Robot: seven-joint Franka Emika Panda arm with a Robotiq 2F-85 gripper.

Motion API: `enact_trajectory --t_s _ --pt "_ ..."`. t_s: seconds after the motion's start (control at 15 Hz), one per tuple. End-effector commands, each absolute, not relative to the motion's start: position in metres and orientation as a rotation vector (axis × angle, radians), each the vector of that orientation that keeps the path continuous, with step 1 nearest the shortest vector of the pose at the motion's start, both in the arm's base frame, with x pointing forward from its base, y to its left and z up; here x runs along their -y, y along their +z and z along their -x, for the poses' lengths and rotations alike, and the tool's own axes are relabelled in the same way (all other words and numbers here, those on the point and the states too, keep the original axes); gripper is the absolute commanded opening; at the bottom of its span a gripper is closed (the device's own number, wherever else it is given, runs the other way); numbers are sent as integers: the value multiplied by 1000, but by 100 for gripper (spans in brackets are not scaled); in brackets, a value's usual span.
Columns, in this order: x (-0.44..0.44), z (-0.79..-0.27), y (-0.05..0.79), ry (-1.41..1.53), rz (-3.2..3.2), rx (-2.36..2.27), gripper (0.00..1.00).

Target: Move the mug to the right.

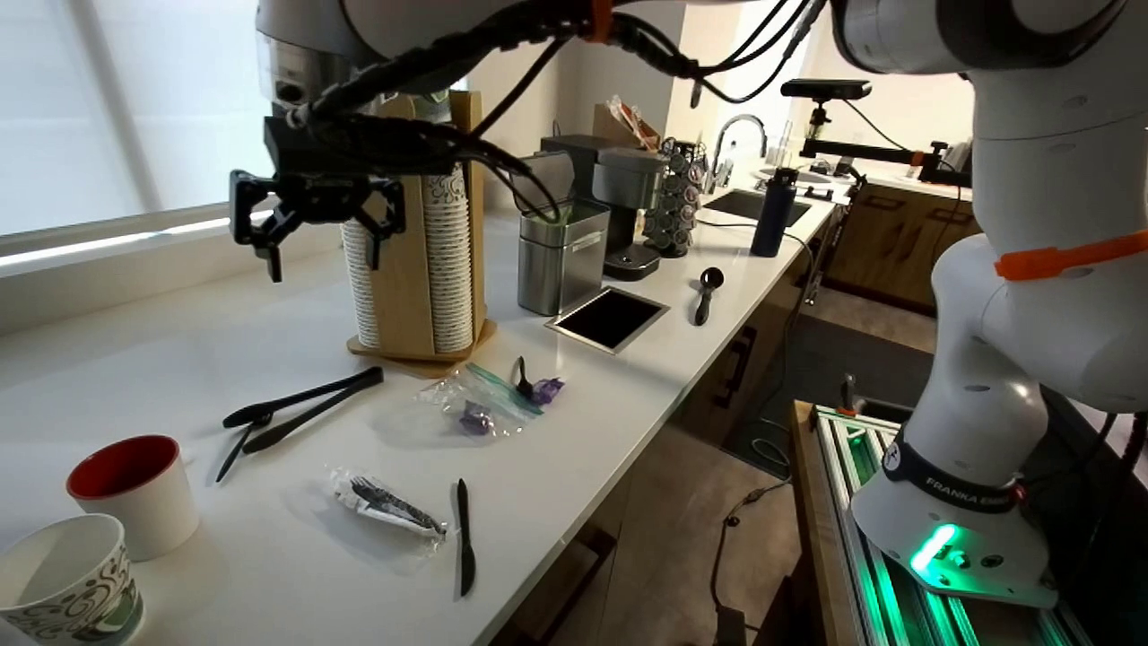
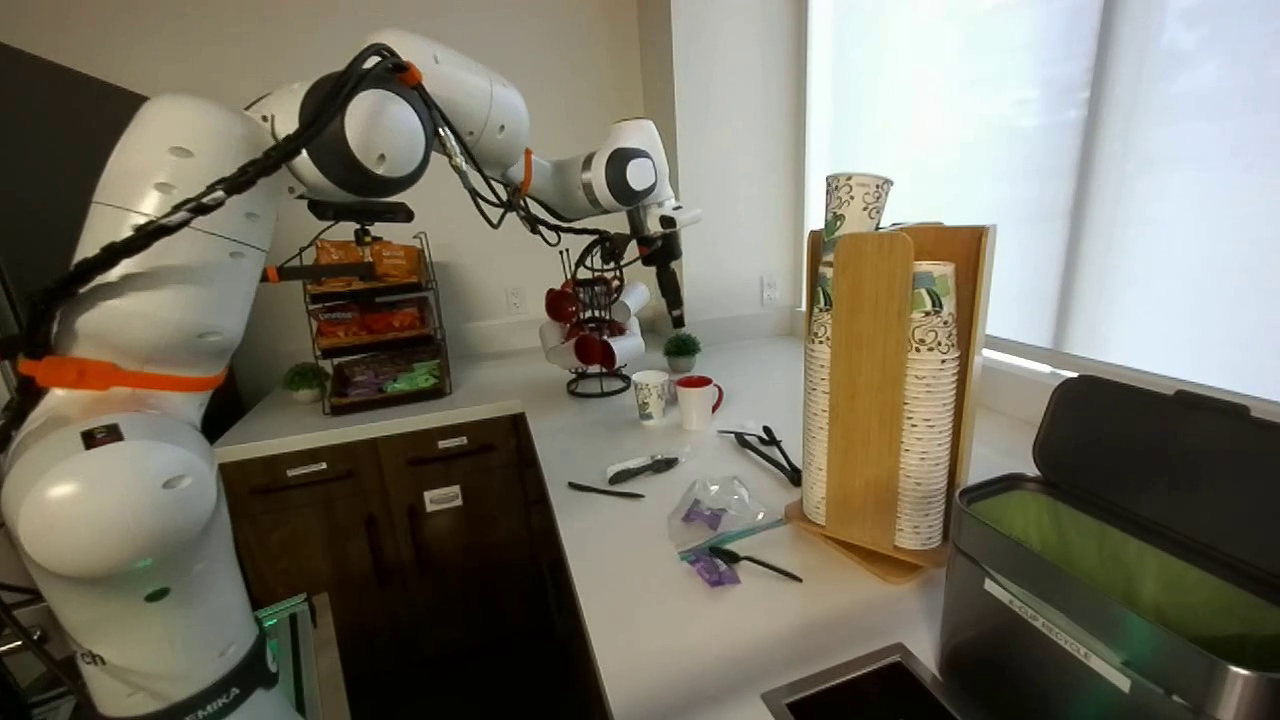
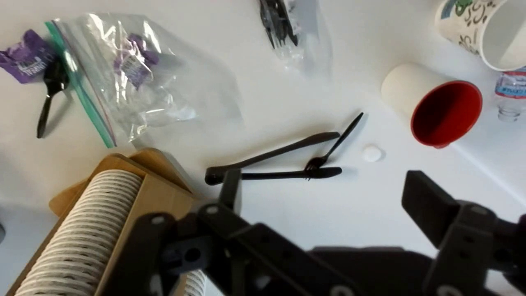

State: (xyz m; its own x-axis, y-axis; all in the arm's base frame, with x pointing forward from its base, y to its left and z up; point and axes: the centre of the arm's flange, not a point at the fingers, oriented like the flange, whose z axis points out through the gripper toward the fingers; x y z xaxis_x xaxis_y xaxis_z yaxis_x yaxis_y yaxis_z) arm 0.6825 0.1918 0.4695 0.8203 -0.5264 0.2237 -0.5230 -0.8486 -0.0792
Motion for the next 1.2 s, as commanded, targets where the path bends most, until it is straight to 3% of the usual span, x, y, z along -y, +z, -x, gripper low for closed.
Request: enact_trajectory --t_s 0.0,0.27,0.33,0.73,1.0,1.13 --pt "-216 -765 466 -351 2966 -923 100" --pt "-218 -798 437 -104 2956 -795 100" --pt "-202 -731 428 -219 2963 -842 100" --pt "-201 -734 426 -215 2962 -833 100" --pt "-240 -807 401 -232 2888 -895 100" --pt "-250 -820 386 -213 2903 -850 100"
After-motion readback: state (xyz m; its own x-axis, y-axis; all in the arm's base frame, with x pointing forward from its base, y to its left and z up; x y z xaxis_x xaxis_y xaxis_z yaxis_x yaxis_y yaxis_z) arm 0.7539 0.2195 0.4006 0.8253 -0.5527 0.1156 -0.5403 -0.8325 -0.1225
